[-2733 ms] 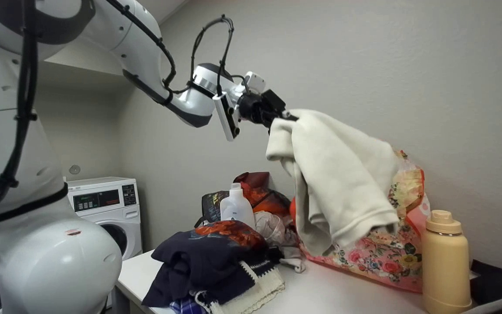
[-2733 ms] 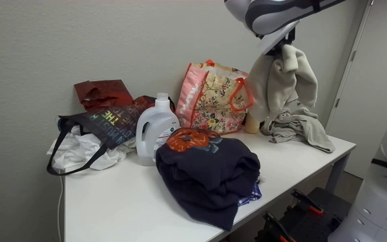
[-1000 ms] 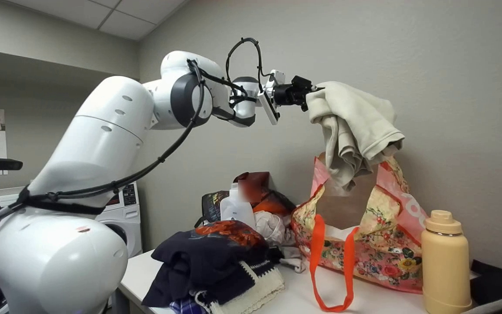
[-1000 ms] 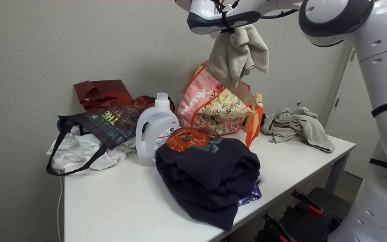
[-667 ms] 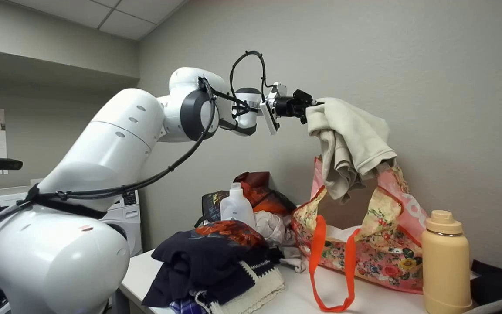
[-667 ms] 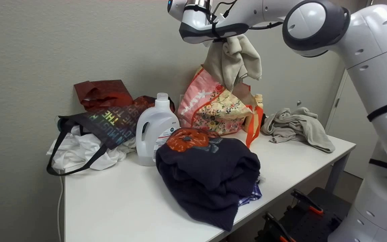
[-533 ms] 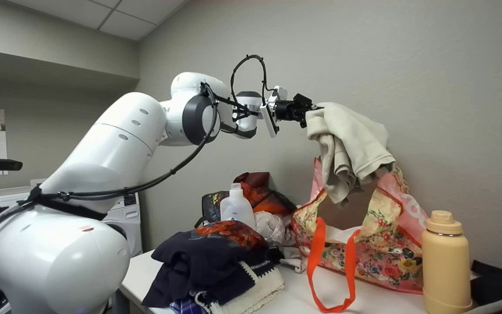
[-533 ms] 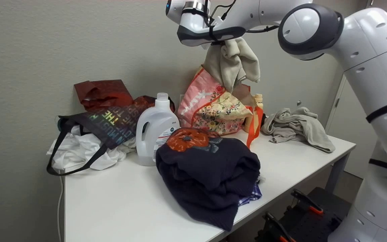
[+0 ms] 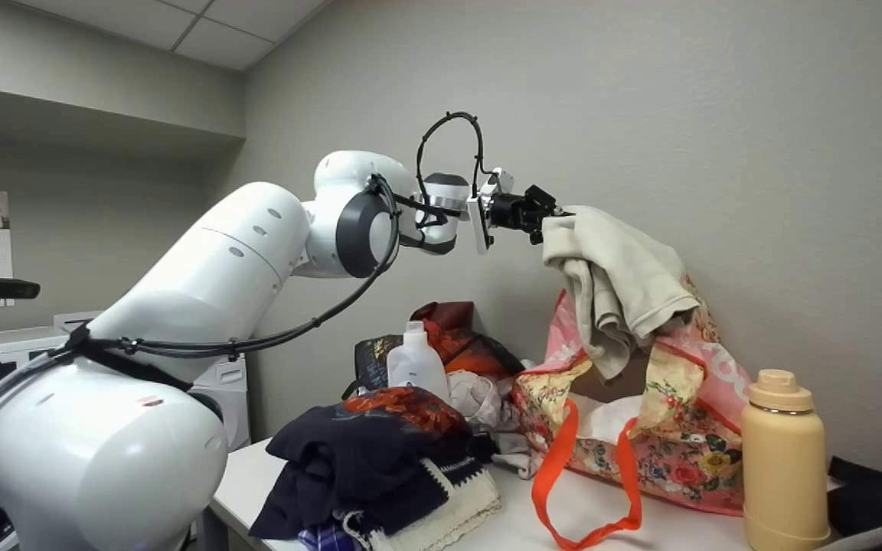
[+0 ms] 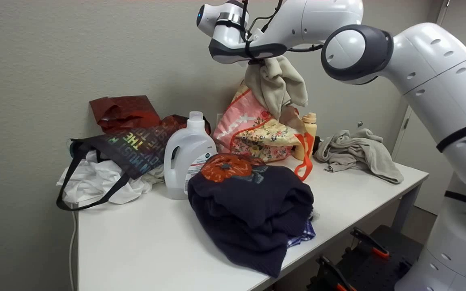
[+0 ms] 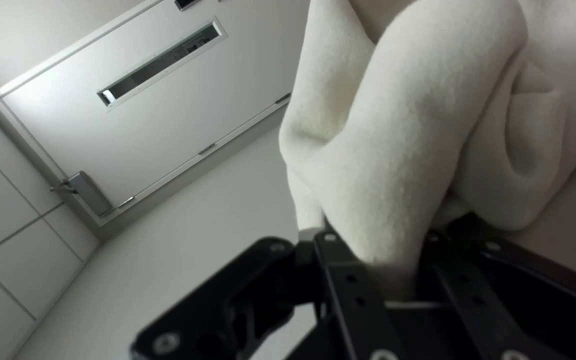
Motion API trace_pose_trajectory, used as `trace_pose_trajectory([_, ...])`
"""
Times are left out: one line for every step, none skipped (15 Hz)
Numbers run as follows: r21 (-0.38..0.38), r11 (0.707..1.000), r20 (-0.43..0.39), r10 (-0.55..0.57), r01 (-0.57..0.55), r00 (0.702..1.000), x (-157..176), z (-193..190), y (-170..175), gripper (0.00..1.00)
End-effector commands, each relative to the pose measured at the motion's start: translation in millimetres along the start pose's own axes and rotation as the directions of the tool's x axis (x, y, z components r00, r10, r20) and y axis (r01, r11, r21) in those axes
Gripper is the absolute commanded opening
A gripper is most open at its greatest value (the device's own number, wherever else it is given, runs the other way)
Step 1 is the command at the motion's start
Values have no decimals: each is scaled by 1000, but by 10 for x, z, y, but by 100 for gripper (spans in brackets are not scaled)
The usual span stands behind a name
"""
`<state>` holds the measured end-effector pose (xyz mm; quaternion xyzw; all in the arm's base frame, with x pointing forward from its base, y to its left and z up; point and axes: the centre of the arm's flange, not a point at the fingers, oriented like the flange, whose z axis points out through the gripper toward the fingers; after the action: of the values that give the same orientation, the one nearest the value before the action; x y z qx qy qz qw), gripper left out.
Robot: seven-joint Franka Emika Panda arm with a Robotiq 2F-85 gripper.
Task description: Put the beige shirt in the bag
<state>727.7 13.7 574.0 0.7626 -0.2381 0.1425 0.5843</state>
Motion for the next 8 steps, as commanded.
trace_pose_trajectory([156, 988, 11, -1, 0, 1000, 337, 110, 16, 8])
trace_pose_trajectory([204, 979, 26, 4, -9, 1000, 366, 162, 29, 8])
trace_pose_trajectory([260, 965, 44, 13, -24, 999, 399, 221, 62, 8])
trace_pose_trajectory([307, 951, 62, 19, -37, 998, 427, 267, 94, 7])
trace_pose_trajectory([358, 932, 77, 25, -51, 997, 463, 303, 151, 7])
trace_pose_trajectory([395, 917, 89, 31, -63, 996, 492, 327, 209, 7])
trace_pose_trajectory([432, 899, 94, 32, -70, 995, 523, 332, 281, 7])
trace_pose_trajectory([466, 881, 96, 37, -78, 995, 551, 323, 354, 7])
